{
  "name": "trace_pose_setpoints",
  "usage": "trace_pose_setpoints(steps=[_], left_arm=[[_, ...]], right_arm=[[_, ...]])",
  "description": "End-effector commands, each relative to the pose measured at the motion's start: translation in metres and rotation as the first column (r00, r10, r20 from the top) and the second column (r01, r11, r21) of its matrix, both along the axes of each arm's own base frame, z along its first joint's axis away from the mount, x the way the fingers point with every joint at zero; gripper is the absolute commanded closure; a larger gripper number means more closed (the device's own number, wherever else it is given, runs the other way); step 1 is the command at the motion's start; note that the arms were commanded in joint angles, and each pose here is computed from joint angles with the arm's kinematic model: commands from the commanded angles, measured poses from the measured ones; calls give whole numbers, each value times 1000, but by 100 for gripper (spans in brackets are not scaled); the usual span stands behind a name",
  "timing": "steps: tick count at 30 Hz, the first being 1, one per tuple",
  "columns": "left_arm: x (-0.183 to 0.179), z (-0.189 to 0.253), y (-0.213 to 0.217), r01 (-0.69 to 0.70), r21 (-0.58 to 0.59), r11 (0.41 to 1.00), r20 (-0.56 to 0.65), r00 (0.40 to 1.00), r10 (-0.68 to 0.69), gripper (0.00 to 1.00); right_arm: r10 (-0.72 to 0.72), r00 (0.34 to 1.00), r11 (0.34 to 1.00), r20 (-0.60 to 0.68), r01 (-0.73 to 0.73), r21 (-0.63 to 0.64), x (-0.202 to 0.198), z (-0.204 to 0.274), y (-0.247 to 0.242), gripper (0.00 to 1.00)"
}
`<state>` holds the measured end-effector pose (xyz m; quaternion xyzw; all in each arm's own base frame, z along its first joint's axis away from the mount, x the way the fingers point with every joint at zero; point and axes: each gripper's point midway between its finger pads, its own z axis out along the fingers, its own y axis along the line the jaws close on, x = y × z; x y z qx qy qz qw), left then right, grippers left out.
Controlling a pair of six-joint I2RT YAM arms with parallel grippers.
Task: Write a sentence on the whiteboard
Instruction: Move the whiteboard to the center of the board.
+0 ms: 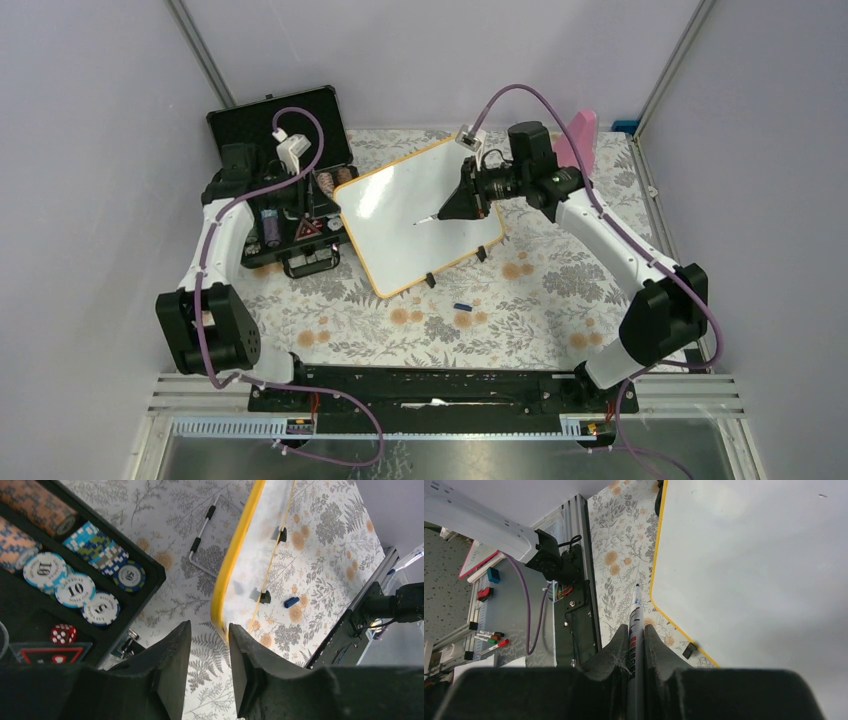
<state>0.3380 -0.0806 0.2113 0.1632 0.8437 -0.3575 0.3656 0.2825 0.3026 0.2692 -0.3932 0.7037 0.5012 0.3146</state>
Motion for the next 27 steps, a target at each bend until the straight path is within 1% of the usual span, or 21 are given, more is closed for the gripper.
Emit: trace_pose_setpoints(steps=[1, 4, 9, 13, 19, 21, 22, 25, 27], left_arm=[[23, 23, -12, 60, -23, 998, 100, 993, -58, 63], [30, 20, -20, 70, -6, 997, 113, 991, -69, 69], [44, 16, -27, 82, -3, 997, 113, 990, -81, 84], [52, 19, -33, 115, -10, 993, 133, 985, -112, 87], [59, 17, -43, 188, -17, 982, 160, 970, -183, 88], [63, 14, -43, 193, -21, 981, 155, 970, -188, 87], [63, 13, -43, 196, -23, 980, 153, 970, -190, 85], [63, 14, -44, 201, -21, 979, 159, 968, -196, 70], [61, 16, -45, 205, -31, 978, 159, 967, -197, 63]], right_arm=[[3, 997, 1000, 73, -4, 20, 10, 16, 9, 100], [-5, 996, 1000, 92, 3, 22, 16, 19, 13, 100], [-8, 991, 1000, 131, 6, 19, 27, 21, 20, 100], [-20, 985, 999, 171, 16, 28, 38, 22, 29, 100], [-51, 976, 997, 212, 39, 61, 56, 25, 44, 100], [-62, 972, 997, 225, 51, 57, 63, 23, 51, 100], [-67, 972, 997, 227, 56, 55, 67, 23, 53, 100], [-68, 969, 997, 239, 57, 54, 73, 23, 58, 100], [-63, 967, 998, 246, 53, 45, 76, 23, 58, 100]])
